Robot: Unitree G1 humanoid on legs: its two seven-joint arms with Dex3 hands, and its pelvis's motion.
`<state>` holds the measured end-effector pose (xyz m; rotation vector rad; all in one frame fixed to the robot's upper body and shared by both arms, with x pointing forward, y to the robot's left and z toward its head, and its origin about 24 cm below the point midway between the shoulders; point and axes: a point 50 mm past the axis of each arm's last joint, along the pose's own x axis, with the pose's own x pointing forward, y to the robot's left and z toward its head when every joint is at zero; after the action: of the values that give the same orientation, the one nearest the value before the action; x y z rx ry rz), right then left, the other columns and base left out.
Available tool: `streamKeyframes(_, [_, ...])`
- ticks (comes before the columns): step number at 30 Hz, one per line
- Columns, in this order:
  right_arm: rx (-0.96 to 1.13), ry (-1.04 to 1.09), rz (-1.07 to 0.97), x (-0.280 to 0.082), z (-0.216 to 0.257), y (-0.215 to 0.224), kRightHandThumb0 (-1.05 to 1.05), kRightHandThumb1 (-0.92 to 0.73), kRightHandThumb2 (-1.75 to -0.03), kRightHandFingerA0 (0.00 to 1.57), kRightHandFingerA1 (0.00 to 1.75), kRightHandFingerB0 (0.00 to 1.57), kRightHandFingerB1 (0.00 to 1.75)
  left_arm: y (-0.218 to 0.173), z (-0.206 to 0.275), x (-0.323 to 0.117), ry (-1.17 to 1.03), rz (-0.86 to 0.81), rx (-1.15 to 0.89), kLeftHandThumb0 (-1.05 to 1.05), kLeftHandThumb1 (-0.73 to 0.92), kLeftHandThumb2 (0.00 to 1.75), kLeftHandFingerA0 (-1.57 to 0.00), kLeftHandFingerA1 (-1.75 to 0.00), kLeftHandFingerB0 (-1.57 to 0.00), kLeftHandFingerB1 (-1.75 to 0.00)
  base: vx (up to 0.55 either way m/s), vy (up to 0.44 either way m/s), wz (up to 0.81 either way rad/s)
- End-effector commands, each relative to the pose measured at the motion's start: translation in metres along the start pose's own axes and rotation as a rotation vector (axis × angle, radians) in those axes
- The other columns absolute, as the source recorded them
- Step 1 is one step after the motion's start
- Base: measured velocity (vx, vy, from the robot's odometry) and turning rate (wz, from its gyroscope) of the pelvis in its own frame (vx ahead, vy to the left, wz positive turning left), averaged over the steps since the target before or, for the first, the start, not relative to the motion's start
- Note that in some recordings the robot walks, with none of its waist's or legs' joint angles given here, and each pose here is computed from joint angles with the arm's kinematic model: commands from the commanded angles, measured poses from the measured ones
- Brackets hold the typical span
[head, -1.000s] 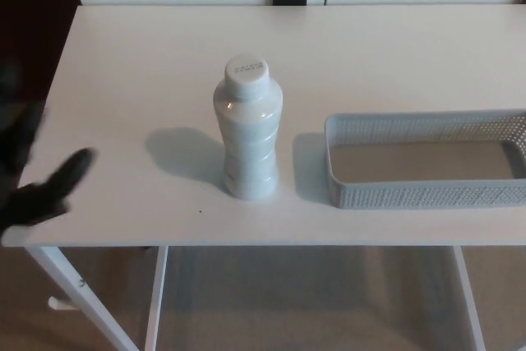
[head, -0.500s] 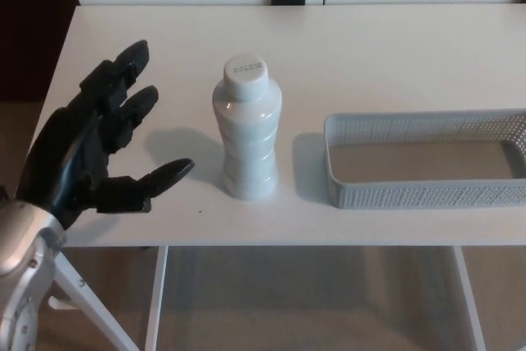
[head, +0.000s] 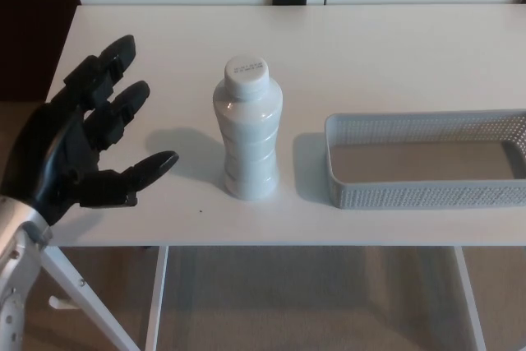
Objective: The robot walk up to a desk on which a bottle is kept on the left hand side and a container is kept on the right hand side. The robot uses its left hand to pick up the bottle and places it in the container.
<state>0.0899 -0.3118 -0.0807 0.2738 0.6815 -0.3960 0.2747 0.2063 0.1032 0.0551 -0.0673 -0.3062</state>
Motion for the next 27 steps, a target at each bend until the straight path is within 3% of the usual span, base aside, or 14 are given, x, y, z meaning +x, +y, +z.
streamKeyframes(1, [0.02, -0.002, -0.008, 0.0, 0.002, -0.002, -0.11, -0.36, -0.85, 0.33, 0.61, 0.28, 0.57, 0.001, -0.001, 0.007, 0.04, -0.028, 0.032, -0.45, 0.32, 0.67, 0.0, -0.21, 0.0, -0.13, 0.0, 0.0, 0.0])
streamKeyframes(7, [0.011, -0.023, 0.012, 0.0, 0.008, 0.003, -0.11, -0.35, -0.85, 0.35, 0.62, 0.31, 0.58, -0.001, -0.01, 0.025, 0.109, -0.062, 0.153, -0.53, 0.35, 0.71, 0.0, -0.21, 0.0, -0.11, 0.0, 0.0, 0.0])
streamKeyframes(12, [0.0, -0.019, 0.014, 0.002, 0.009, 0.002, -0.11, -0.37, -0.86, 0.32, 0.61, 0.28, 0.57, 0.002, -0.021, 0.031, 0.168, -0.07, 0.161, -0.59, 0.38, 0.72, 0.0, -0.14, 0.0, -0.05, 0.0, 0.0, 0.0])
streamKeyframes(27, [-0.012, -0.028, 0.012, 0.004, 0.012, 0.001, -0.12, -0.35, -0.84, 0.34, 0.61, 0.29, 0.57, -0.006, -0.04, 0.037, 0.243, -0.105, 0.17, -0.59, 0.38, 0.72, 0.0, -0.14, 0.0, -0.06, 0.0, 0.0, 0.0])
